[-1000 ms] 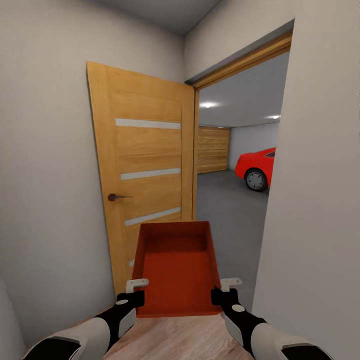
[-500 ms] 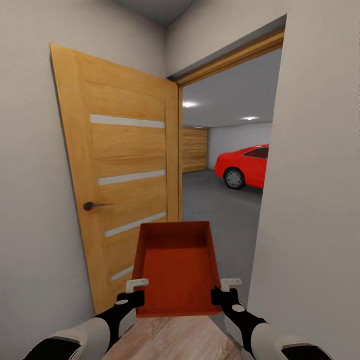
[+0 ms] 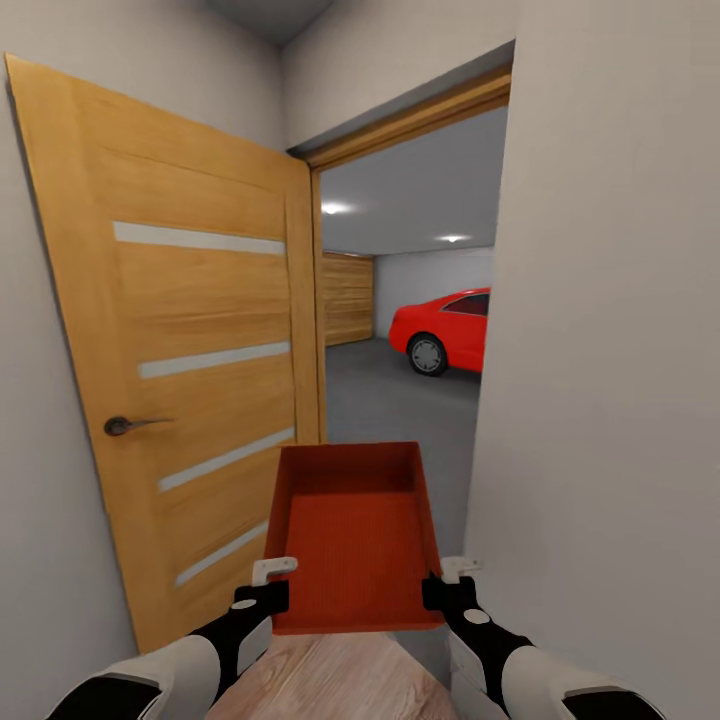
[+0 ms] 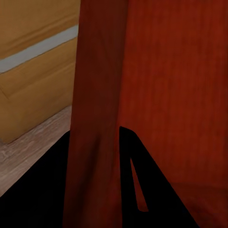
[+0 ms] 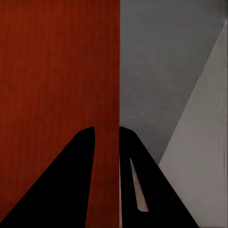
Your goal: Move the two storage containers from the living room to the garage. In the garage, place one container on the floor and stack the other container on top of it (either order is fine).
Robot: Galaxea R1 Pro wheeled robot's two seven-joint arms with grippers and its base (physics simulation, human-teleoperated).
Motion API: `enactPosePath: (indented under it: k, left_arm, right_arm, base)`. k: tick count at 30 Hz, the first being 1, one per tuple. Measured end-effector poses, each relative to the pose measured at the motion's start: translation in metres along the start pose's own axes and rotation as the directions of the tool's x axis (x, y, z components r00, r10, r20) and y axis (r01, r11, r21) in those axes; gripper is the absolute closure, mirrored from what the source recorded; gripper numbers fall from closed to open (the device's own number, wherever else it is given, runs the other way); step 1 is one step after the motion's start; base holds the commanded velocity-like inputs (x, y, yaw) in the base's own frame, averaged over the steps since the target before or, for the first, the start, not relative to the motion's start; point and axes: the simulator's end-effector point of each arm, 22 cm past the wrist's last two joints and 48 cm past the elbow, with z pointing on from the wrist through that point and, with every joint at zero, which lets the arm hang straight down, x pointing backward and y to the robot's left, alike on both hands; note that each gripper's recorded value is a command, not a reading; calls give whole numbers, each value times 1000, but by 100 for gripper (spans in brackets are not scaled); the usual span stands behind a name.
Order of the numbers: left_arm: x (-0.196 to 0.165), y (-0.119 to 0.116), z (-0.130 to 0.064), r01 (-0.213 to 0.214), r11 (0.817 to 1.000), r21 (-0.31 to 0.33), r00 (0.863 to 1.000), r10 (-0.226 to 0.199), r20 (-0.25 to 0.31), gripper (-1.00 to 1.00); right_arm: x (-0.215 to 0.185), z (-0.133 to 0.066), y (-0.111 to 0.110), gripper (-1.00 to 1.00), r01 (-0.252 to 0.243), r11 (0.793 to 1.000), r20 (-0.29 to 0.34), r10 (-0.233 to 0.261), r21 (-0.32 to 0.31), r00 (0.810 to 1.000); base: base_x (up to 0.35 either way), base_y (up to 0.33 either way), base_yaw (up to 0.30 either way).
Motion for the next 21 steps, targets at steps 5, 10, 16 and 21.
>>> enactPosePath:
  k: [5, 10, 16, 21]
  left_arm:
    - [0, 0, 0, 0, 1000, 0, 1000, 0, 0, 100]
    - [0, 0, 0, 0, 1000, 0, 1000, 0, -1, 100]
    - [0, 0, -1, 1, 1000, 0, 1000, -1, 0, 100]
    - [0, 0, -1, 1, 1000, 0, 1000, -1, 0, 100]
  right_arm:
    - [0, 0, 0, 100, 0, 1000, 0, 0, 0, 1000]
    - [0, 0, 0, 100, 0, 1000, -1, 0, 0, 1000]
    - [0, 0, 0, 100, 1, 1000, -1, -1, 0, 1000]
    - [0, 0, 0, 100, 1, 1000, 0, -1, -1, 1000]
  base:
    - [218, 84, -281]
    - [288, 152, -265]
    - [296, 179, -67]
    - [297, 183, -5]
